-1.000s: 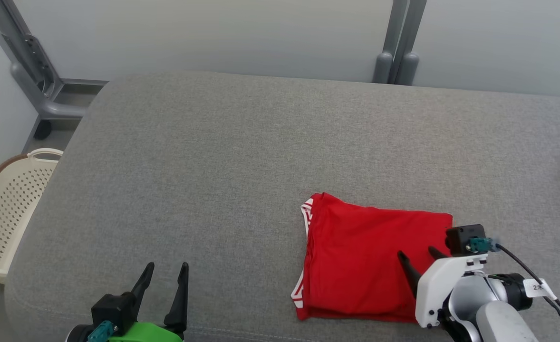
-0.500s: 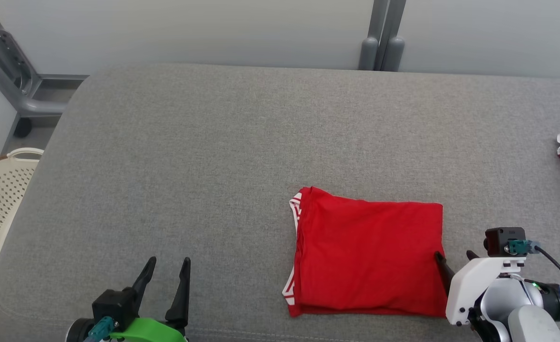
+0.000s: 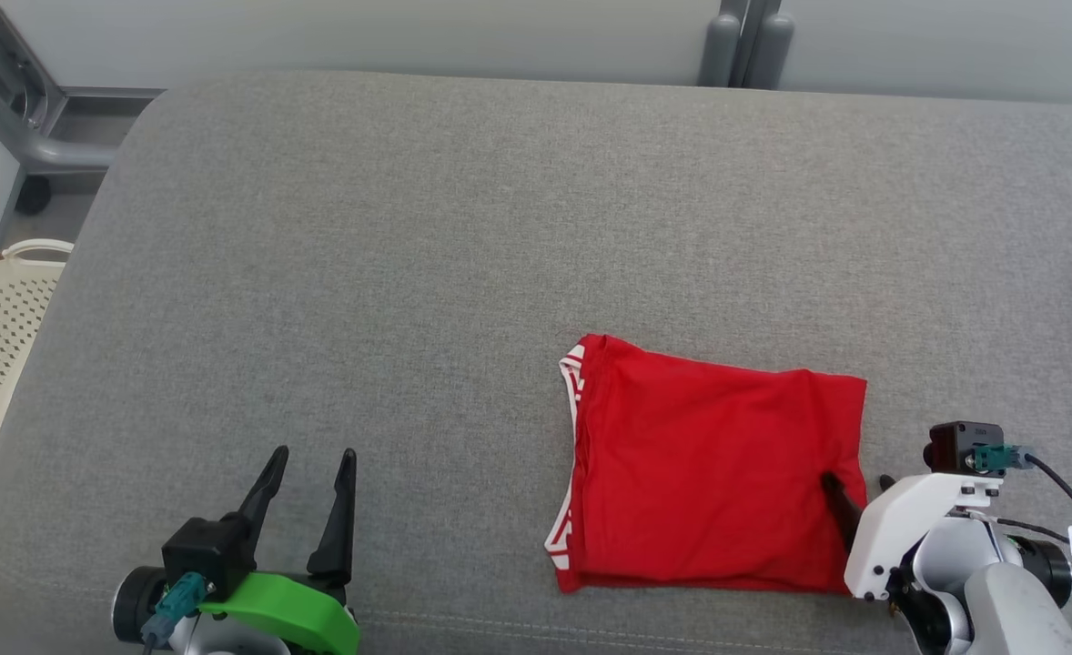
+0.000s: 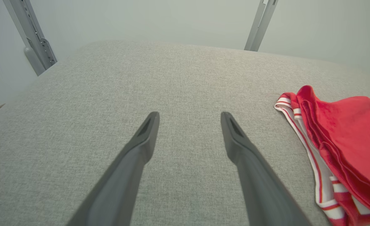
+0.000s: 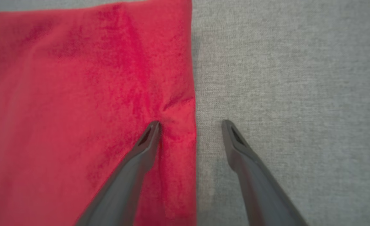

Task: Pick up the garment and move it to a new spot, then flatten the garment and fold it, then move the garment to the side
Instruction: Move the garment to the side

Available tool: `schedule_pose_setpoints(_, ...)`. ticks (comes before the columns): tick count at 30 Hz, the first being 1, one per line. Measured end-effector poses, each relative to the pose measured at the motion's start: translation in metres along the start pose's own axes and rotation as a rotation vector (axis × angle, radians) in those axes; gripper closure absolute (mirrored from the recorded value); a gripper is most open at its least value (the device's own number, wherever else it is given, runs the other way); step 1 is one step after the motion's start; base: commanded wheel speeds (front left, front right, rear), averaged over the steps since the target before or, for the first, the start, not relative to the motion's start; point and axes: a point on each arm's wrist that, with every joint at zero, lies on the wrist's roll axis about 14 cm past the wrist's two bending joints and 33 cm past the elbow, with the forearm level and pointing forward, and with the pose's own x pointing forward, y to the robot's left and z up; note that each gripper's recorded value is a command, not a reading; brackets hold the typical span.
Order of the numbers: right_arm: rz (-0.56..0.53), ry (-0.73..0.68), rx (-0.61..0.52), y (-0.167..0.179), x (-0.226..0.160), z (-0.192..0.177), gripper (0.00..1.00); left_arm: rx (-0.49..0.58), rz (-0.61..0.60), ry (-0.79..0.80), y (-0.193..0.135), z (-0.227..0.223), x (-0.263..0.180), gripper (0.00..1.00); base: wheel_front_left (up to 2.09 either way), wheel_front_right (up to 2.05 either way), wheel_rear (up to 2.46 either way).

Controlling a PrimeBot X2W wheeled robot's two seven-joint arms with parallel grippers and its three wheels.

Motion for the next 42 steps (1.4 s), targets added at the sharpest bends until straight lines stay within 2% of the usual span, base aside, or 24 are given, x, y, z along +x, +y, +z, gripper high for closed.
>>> schedule_pose_setpoints(1,0.005,0.007,0.007,0.001,0.002,-0.001,0.0,0.001,0.003,0.0,0.001,0.0,0.0,0.0,0.0,0.0,0.0)
schedule_pose_setpoints(2,0.008,0.014,0.013,0.002,0.004,-0.002,0.13,0.003,0.007,-0.001,0.002,0.001,0.0,0.0,0.0,0.0,0.0)
schedule_pose_setpoints(3,0.011,0.019,0.015,0.002,0.005,-0.003,0.13,0.003,0.009,-0.003,0.002,0.001,0.0,0.0,0.0,0.0,0.0)
schedule_pose_setpoints(4,0.013,0.023,0.015,0.003,0.007,-0.003,0.5,0.004,0.012,-0.004,0.003,0.001,0.0,0.0,0.0,0.0,0.0)
schedule_pose_setpoints(6,0.017,0.027,0.017,0.004,0.009,-0.003,1.0,0.005,0.013,-0.004,0.003,0.002,0.0,0.0,0.0,0.0,0.0)
schedule_pose_setpoints(18,-0.001,0.0,-0.017,0.003,0.01,0.008,1.0,0.01,0.004,-0.02,-0.001,0.007,0.003,0.0,0.0,0.0,0.0)
schedule_pose_setpoints(27,-0.058,-0.086,-0.174,-0.002,0.014,0.07,1.0,0.014,-0.06,-0.034,-0.021,0.012,0.021,0.0,0.0,0.0,0.0)
schedule_pose_setpoints(34,-0.166,-0.196,-0.235,-0.036,0.007,0.139,1.0,0.024,-0.146,-0.045,-0.046,0.015,0.046,0.0,0.0,0.0,0.0)
schedule_pose_setpoints(42,-0.313,-0.23,-0.263,-0.095,-0.006,0.183,1.0,0.045,-0.286,-0.054,-0.086,0.014,0.081,0.0,0.0,0.0,0.0)
